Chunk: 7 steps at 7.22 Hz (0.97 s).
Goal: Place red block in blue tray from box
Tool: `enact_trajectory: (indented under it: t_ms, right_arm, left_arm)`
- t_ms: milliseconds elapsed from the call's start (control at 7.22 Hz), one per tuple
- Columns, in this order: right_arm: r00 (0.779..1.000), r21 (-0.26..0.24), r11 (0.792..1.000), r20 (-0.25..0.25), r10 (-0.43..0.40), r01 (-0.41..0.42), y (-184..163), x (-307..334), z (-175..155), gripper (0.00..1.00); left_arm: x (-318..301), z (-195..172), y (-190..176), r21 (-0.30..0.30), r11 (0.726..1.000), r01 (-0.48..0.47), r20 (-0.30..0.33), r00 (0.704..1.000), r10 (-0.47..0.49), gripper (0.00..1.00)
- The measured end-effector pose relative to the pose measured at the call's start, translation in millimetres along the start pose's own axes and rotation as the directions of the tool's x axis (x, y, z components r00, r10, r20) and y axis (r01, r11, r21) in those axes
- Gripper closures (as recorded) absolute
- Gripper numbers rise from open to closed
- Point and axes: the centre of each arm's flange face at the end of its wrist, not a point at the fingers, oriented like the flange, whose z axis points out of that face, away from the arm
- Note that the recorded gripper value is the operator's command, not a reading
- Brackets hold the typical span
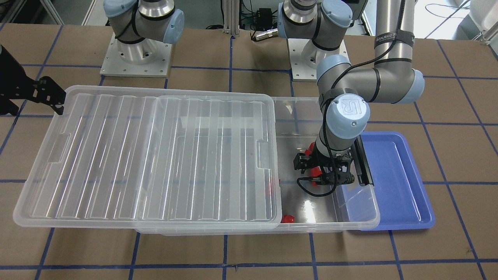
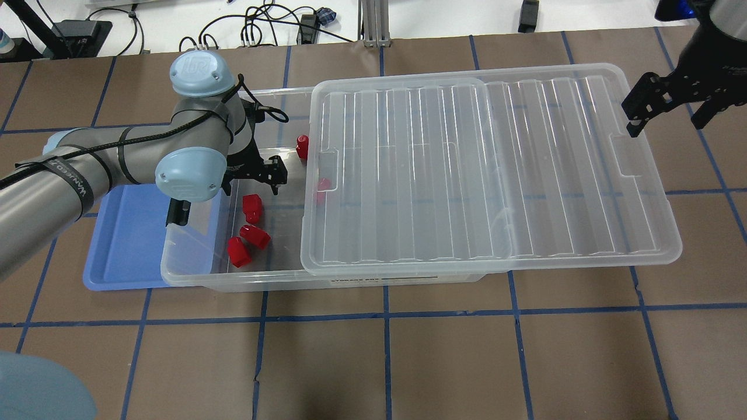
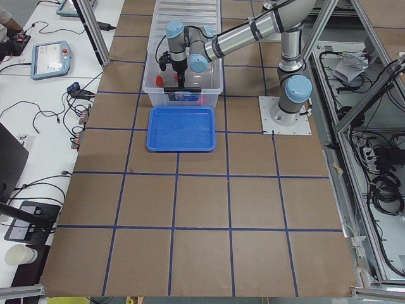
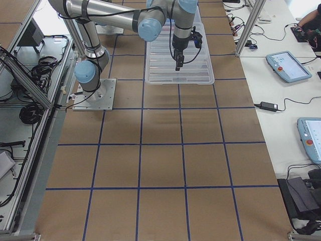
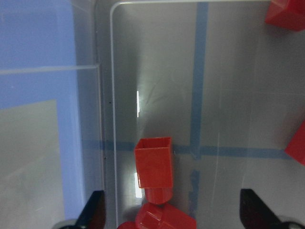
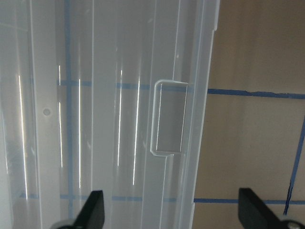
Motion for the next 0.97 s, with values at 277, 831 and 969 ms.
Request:
enact_trajectory:
  t_ms: [277, 831, 969]
  right_arm:
    - [1.0, 0.003, 1.0, 0.006, -0.003, 0.003, 0.3, -1.1, -1.0, 0.0]
    - [1.0, 0.0, 1.0, 0.006, 0.0, 0.0, 0.3, -0.7, -0.1, 0.0]
    - [1.0, 0.001, 1.0, 0.006, 0.001, -0.001, 0.2, -0.7, -0.2, 0.0]
  left_arm:
    - [1.8, 15.9, 3.3, -0.007, 1.0, 0.002, 0.0, 1.0, -0.002, 0.0]
    - [2.2, 43.0, 7.3, -0.019, 1.0, 0.01, -0.03, 1.0, -0.011, 0.0]
    - [1.5, 52.3, 6.8, -0.028, 1.0, 0.013, -0.031, 0.999, -0.014, 0.0]
